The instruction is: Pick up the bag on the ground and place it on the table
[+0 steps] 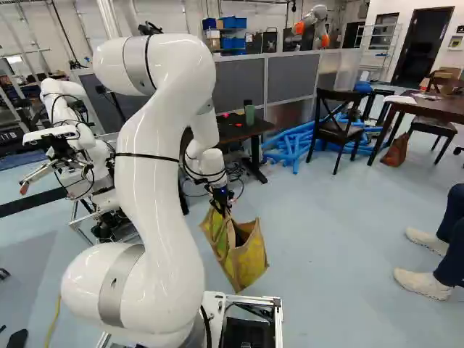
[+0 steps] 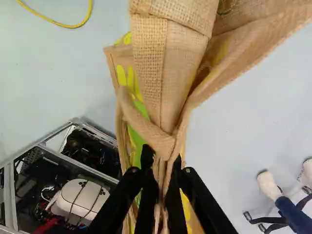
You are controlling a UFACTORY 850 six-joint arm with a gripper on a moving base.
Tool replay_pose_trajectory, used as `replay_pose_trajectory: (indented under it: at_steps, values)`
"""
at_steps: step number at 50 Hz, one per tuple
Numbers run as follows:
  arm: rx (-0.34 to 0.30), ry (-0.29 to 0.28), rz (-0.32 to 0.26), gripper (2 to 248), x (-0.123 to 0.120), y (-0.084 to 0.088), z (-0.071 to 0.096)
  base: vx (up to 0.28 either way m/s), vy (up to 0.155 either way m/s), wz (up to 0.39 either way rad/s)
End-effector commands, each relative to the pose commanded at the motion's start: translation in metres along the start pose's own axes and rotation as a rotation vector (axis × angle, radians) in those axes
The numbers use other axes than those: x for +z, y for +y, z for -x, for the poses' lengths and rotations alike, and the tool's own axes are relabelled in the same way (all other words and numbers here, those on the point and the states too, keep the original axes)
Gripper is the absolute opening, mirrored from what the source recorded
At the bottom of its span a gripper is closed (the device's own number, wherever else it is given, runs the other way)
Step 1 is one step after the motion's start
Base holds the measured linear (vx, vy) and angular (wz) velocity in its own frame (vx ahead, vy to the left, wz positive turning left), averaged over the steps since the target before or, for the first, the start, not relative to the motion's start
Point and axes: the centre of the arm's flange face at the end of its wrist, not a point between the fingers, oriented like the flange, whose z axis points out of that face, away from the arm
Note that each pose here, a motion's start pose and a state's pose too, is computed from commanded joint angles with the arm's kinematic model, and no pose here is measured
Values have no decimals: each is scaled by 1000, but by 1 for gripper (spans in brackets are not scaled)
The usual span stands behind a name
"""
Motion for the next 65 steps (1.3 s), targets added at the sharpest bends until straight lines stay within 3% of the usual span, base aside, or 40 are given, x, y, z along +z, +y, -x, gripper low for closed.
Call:
replay_pose_trajectory:
  at_steps: [9,32,54,65]
  values:
    - [16,-9,-2,26,-14,-3,-2,0,0,0]
    - [28,-89,-50,26,-52,-47,4,0,0,0]
    - [139,-110,-97,26,-88,-60,20,0,0,0]
    - [238,-102,-122,26,-106,-49,29,0,0,0]
